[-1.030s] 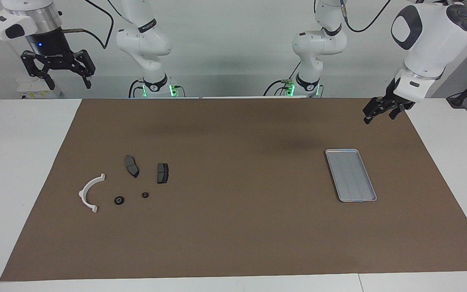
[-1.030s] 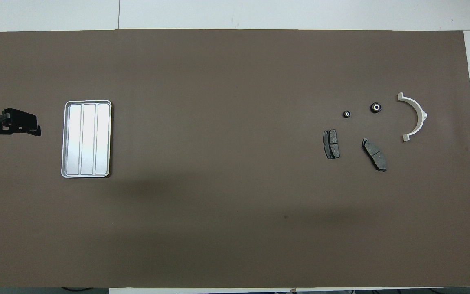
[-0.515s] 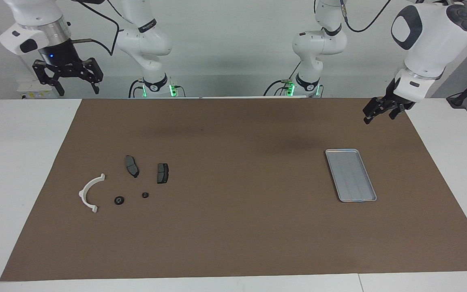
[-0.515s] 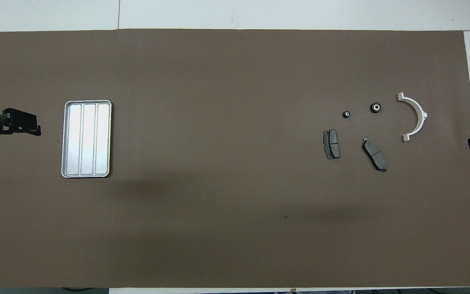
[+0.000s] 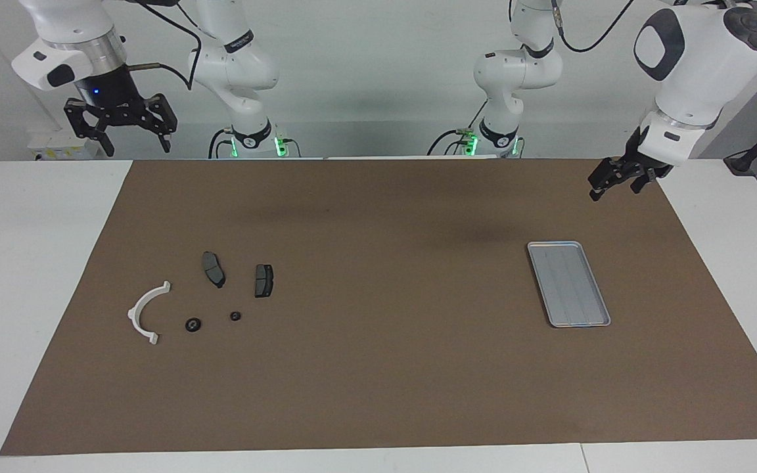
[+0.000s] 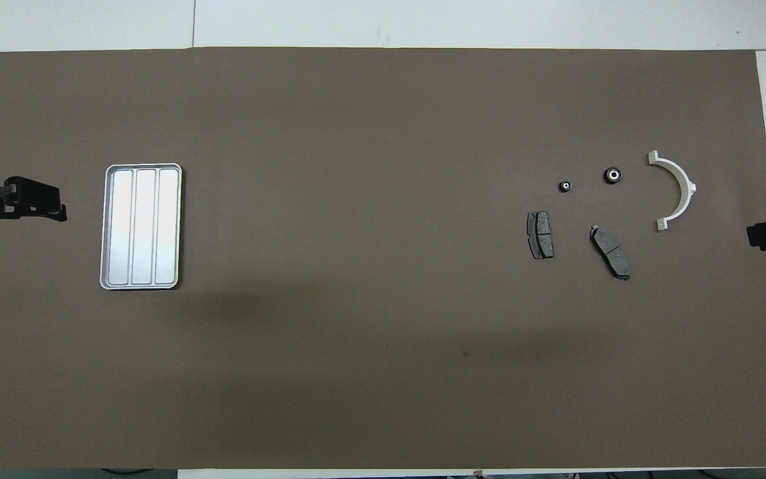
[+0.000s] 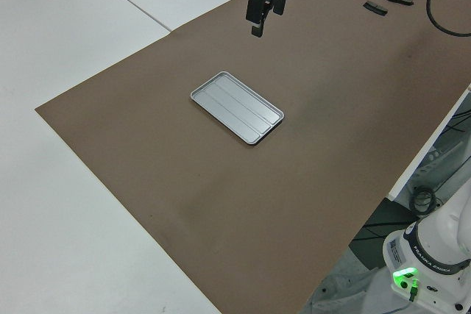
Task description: Place bearing gear from tray to pile
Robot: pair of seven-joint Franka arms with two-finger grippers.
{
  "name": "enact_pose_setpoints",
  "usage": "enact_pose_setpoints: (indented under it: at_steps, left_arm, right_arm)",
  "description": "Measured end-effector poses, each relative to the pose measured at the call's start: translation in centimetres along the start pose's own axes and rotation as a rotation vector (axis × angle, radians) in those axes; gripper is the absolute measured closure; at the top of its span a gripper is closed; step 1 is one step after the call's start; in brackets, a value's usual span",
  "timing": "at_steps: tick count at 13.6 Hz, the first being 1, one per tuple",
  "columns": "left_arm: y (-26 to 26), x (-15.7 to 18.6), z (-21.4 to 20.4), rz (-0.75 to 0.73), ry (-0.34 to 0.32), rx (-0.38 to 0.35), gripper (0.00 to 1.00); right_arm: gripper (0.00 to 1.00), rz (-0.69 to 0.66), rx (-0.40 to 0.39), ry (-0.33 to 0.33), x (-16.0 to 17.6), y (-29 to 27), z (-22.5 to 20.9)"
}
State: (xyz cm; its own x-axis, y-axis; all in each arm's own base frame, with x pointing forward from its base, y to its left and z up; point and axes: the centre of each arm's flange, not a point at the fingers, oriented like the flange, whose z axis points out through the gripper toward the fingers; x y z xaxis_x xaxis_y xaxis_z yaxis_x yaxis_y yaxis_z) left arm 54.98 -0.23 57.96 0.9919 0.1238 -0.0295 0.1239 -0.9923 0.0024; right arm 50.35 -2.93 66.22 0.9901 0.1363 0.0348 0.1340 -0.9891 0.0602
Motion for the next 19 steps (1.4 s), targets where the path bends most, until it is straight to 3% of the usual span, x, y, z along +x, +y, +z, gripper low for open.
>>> enact_pose_setpoints:
  at_steps: [8, 19]
  left_arm:
    - [0.0, 0.0, 0.0, 0.0, 0.0, 0.0, 0.0]
    - [0.0, 0.0, 0.0, 0.0, 0.0, 0.0, 0.0]
  right_arm:
    - [0.0, -0.043, 0.011, -0.025, 0.7, -2.2, 1.0]
    - [0.0, -0.006, 0.056, -0.04, 0.8, -1.2, 1.8]
